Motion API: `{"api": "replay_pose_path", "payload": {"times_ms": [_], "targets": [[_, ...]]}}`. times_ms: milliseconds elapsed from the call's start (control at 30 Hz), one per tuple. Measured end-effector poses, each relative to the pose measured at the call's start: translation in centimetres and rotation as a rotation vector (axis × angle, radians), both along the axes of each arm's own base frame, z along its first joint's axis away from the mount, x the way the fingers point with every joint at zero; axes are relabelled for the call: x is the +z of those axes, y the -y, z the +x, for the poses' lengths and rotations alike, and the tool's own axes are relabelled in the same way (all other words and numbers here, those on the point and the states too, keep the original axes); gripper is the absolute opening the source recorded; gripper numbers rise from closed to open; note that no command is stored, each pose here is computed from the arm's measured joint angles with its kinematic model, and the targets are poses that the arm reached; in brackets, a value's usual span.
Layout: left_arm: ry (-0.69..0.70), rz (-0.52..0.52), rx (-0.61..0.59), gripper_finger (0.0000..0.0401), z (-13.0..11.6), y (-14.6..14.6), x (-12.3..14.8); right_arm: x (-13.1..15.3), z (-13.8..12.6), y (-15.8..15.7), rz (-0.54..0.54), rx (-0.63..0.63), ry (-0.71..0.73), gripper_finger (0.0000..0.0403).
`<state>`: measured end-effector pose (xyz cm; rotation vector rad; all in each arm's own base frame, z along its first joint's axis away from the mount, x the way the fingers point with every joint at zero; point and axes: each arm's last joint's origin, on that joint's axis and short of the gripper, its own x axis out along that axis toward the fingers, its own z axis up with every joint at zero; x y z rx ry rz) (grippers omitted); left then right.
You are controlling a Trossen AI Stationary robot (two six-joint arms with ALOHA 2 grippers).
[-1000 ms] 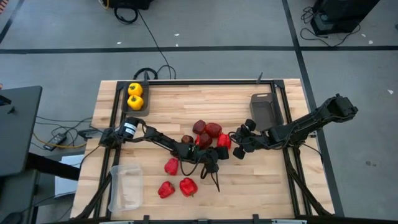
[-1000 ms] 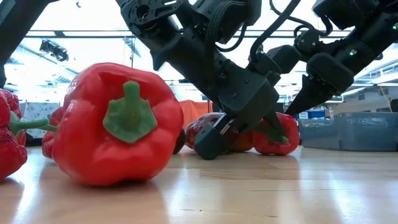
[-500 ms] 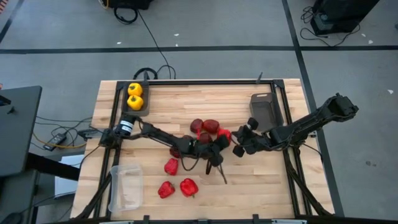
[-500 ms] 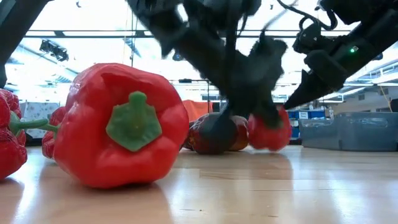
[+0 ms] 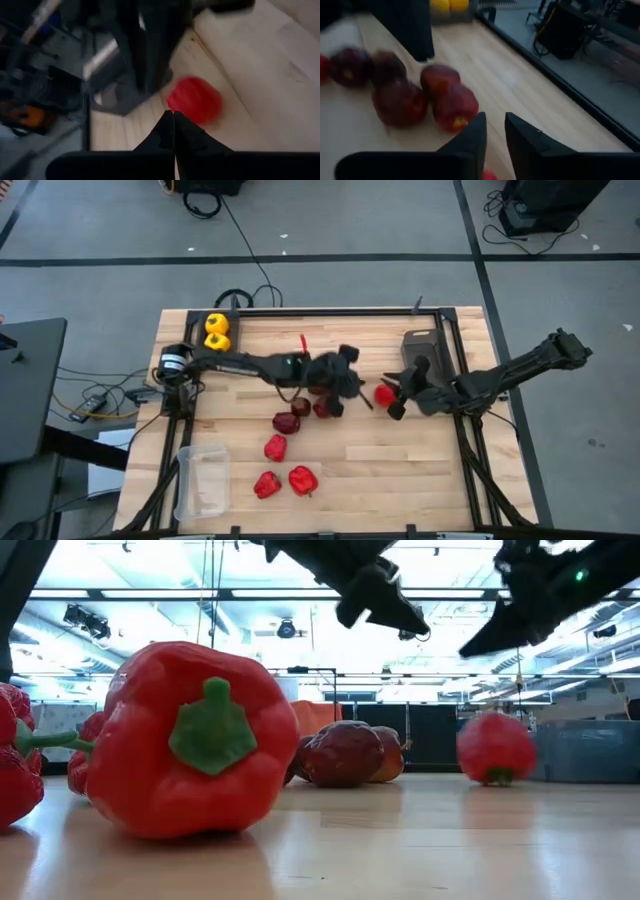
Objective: Sort produce into baskets
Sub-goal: Put the red bell pepper into the right black transparent bin
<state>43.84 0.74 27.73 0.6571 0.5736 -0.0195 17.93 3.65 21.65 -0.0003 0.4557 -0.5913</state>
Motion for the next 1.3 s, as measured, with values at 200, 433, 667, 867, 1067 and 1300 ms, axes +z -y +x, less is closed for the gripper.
{"api": "replay_pose_path", "payload": {"times_ms": [200,433,667,867,1067,1300], "targets": [[-0.022,-0.059,0.078,0.0002,-1.2,-3.5,1.0,2.1,-1.7,0.3,0.114,0.036,0.146,0.0122],[-0.107,-0.238,0.052,0.0001,-2.0,-5.1,-2.2,0.9,-2.6,0.0,0.205,0.166,-0.023,0.0141],[-0.207,-0.304,0.111,0.0001,-3.6,-5.2,-5.7,-0.1,-2.3,0.2,0.402,0.083,-0.389,0.0142],[-0.250,-0.339,0.132,0.0000,-4.8,-4.6,-8.8,1.1,-0.5,-0.5,0.452,0.079,-0.821,0.0142],[-0.208,-0.371,0.188,0.0000,-6.0,-3.8,-11.5,-0.6,1.9,-2.9,0.285,0.491,-1.178,0.0136],[-0.192,-0.265,0.266,0.0000,-6.1,-2.1,-11.7,-3.7,3.0,-3.7,0.147,0.763,-1.436,0.0135]]}}
